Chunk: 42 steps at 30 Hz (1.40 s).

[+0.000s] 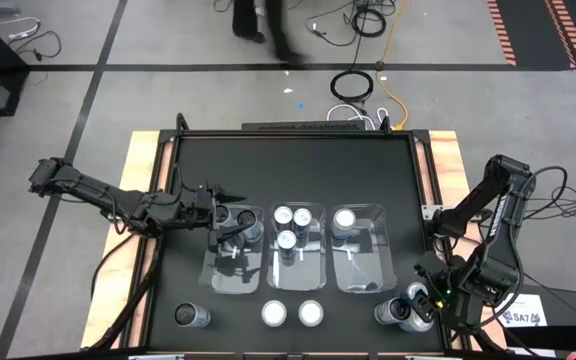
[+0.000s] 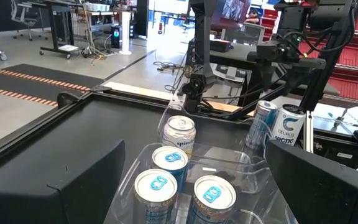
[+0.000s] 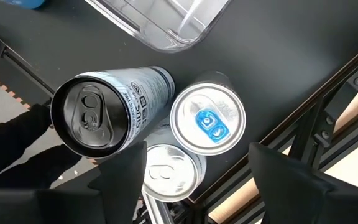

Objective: Sort soda cans
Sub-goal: Put the blue soda can into the middle transparent bin

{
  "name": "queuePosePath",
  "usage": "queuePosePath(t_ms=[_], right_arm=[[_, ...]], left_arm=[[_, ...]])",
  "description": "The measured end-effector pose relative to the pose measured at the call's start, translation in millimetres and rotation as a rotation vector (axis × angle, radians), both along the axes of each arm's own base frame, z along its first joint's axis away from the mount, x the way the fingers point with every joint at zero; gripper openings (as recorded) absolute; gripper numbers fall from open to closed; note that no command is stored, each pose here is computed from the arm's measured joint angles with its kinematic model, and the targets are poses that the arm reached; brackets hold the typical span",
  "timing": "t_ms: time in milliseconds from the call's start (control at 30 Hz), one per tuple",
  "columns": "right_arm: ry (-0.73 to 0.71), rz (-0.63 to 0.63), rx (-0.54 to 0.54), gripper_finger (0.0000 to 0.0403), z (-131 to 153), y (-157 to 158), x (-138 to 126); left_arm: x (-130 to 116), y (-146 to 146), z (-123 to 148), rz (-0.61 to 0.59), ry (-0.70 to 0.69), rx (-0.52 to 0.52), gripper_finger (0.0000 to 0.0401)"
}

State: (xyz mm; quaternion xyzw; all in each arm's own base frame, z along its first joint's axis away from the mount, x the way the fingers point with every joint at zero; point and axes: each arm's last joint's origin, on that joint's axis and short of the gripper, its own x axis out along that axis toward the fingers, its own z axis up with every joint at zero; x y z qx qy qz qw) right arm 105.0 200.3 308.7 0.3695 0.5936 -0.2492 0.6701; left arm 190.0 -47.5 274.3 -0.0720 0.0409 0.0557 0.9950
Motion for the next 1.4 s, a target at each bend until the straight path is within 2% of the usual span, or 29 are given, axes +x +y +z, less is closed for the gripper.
queuePosePath(t_ms=[233,367,600,867,1067,1267,1400], right_arm=[[0.001,0.006,0.005,0.0328,0,0,0],[-0.012,0.007,0.035,0.0345,1,3,1],[-0.038,0.062,0.060,0.0348,2,7,3],[-0.031,0.025,0.063,0.0348,1,7,3],[-0.001,0.044,0.004,0.0348,-8,12,6],[0.049,0.130,-0.034,0.0348,-16,18,7],[0.089,0.192,-0.103,0.0348,-24,19,8]], left_arm=[[0,0,0,0.000,-0.001,-0.001,0.0397],[0,0,0,0.000,-0.001,-0.001,0.0397],[0,0,0,0.000,-0.001,0.000,0.0397],[0,0,0,0.000,-0.001,-0.001,0.0397],[0,0,0,-0.001,-0.001,-0.002,0.0397],[0,0,0,0.000,-0.002,-0.004,0.0397],[0,0,0,0.000,-0.002,-0.004,0.0397]])
